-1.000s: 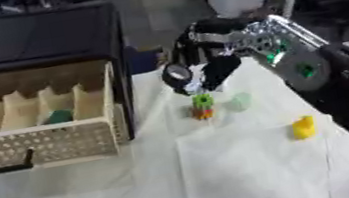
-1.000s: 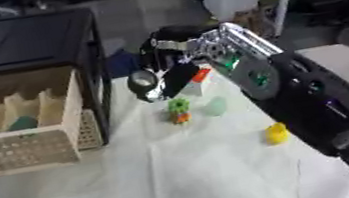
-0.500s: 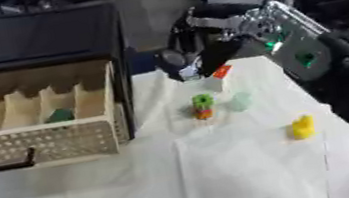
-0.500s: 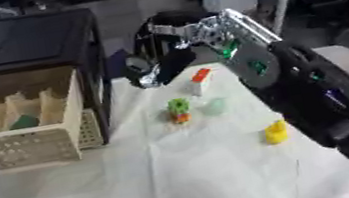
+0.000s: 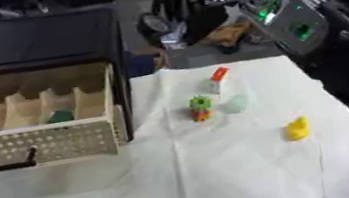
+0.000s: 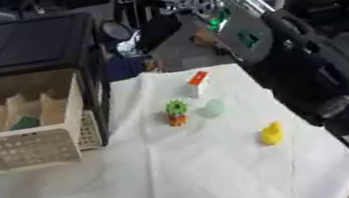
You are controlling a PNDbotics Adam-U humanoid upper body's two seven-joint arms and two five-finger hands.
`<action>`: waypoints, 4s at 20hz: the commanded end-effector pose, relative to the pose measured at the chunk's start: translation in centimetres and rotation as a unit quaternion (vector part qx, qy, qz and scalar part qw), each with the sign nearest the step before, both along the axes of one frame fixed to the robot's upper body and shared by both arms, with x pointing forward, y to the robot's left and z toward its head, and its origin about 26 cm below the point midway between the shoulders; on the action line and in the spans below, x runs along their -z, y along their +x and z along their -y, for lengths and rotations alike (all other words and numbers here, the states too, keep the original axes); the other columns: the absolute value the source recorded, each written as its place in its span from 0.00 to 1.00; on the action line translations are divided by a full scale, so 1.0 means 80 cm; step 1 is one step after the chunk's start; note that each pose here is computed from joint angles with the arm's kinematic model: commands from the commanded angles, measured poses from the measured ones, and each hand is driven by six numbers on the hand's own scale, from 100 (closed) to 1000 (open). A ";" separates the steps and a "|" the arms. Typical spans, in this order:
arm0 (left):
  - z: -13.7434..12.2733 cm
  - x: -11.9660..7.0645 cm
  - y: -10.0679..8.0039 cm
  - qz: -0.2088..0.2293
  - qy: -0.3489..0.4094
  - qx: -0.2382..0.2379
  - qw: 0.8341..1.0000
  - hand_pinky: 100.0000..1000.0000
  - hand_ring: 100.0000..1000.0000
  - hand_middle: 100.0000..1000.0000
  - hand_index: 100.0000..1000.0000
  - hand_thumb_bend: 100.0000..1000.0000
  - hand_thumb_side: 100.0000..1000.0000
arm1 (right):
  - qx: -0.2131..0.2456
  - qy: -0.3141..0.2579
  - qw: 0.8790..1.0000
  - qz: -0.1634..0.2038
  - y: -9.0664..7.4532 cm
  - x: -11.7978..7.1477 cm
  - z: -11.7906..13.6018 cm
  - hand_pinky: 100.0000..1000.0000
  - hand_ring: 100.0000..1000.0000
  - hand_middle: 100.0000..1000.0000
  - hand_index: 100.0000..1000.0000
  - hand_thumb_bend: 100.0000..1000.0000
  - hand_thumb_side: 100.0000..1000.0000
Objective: Pick up objects from table and place into drawer.
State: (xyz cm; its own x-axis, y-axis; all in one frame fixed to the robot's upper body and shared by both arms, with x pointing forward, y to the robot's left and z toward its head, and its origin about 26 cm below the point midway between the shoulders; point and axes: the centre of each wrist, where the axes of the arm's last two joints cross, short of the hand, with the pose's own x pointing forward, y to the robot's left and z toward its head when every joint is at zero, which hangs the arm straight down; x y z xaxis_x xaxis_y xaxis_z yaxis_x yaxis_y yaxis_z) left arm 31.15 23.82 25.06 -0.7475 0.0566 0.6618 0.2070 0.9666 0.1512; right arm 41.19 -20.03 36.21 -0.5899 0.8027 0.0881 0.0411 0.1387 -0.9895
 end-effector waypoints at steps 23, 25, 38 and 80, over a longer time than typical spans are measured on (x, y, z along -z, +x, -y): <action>-0.001 -0.011 -0.003 0.007 0.000 0.002 1.000 0.31 0.32 0.42 0.78 0.09 1.00 | -0.068 0.035 0.997 0.014 0.005 -0.029 -0.092 0.37 0.49 0.45 0.60 0.29 0.49; 0.000 -0.012 -0.002 0.006 0.000 0.002 1.000 0.31 0.32 0.42 0.78 0.09 1.00 | -0.070 0.035 0.997 0.012 0.007 -0.028 -0.097 0.37 0.49 0.45 0.60 0.29 0.49; 0.002 -0.010 -0.002 0.002 0.000 0.002 1.000 0.31 0.32 0.42 0.78 0.09 1.00 | -0.055 0.013 0.998 -0.021 0.034 0.003 -0.111 0.38 0.52 0.47 0.63 0.36 0.46; -0.004 -0.004 -0.003 0.009 0.007 -0.020 1.000 0.31 0.31 0.41 0.77 0.04 1.00 | -0.031 0.287 0.954 0.082 -0.061 -0.035 0.006 0.40 0.46 0.48 0.73 0.46 0.69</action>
State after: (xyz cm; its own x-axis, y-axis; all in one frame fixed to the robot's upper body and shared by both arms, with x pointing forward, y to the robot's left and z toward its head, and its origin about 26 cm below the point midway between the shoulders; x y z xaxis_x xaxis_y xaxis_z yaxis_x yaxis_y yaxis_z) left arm 31.14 23.81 24.73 -0.7415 0.0379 0.6698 0.1811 0.9727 0.1454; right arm 37.65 -19.51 37.19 -0.6577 0.6217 0.4254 0.1079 0.6366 -0.7636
